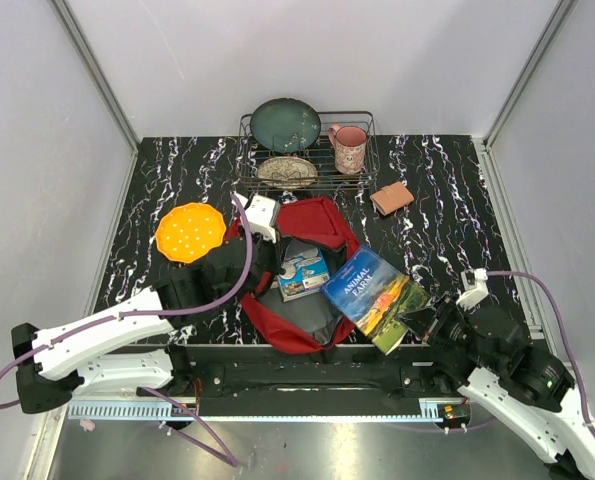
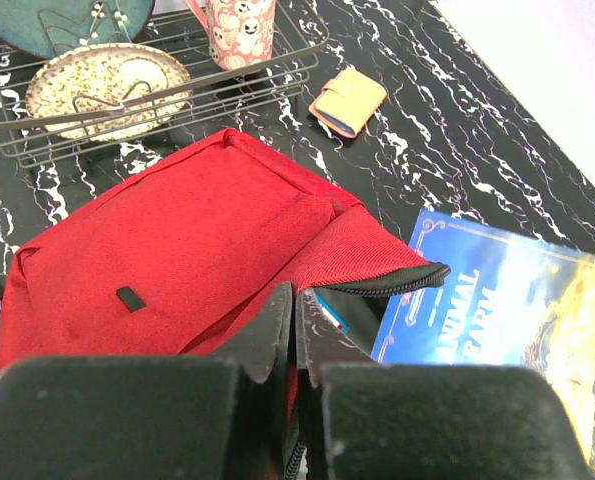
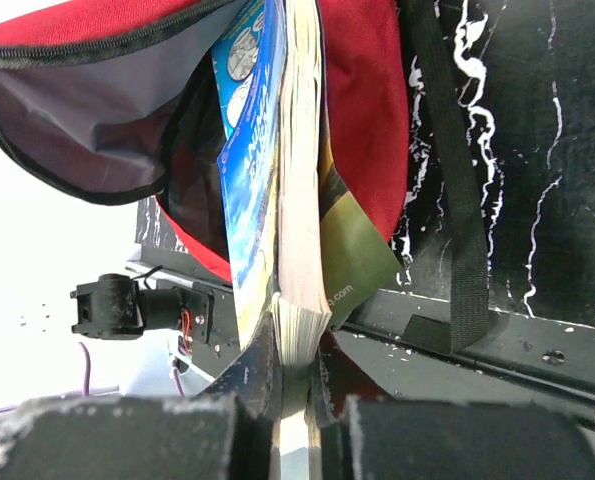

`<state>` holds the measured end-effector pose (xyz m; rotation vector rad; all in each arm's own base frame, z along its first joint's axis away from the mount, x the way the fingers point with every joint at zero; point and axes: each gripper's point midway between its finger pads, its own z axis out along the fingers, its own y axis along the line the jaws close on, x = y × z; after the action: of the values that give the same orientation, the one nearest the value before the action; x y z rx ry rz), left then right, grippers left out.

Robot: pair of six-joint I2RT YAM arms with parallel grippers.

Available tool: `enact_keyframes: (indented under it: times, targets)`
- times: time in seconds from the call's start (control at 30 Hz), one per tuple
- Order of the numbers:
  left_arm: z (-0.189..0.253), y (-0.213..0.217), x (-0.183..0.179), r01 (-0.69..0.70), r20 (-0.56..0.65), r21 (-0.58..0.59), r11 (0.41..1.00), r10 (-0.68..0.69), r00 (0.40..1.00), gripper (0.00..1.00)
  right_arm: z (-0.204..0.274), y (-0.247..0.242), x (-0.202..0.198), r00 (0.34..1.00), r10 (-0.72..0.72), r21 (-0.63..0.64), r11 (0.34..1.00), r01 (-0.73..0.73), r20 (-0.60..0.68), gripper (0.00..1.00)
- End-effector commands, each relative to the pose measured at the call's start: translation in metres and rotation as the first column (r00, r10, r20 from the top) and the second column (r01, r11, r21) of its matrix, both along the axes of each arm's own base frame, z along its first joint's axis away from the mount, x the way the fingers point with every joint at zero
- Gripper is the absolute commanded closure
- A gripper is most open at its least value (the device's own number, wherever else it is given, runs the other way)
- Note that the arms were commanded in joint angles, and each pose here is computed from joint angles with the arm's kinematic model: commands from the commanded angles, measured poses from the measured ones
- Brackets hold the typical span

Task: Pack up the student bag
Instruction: Place the book in the student bag.

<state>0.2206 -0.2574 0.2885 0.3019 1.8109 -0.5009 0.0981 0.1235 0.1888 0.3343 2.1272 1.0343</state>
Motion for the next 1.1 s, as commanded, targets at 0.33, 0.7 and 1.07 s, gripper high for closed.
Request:
enact_keyframes:
  times: [0.33, 0.7, 1.07]
  targets:
    - [0.057, -0.015, 0.010, 0.010, 0.080, -0.165, 0.986, 0.003, 0.997, 1.00, 0.025, 0.042, -0.015, 0.985, 0.171, 0.233, 0.957, -0.175, 0.038, 1.00]
    - [0.062, -0.036, -0.006, 0.136, 0.063, -0.225, 0.965, -0.125, 0.990, 1.00, 0.010, 0.080, 0.066, 0.997, -0.071, 0.425, 0.903, 0.060, 0.010, 1.00]
    - [0.049, -0.054, -0.023, 0.261, 0.046, -0.178, 0.949, -0.257, 0.965, 1.00, 0.003, 0.147, 0.144, 0.985, -0.159, 0.476, 0.863, 0.173, -0.069, 0.95]
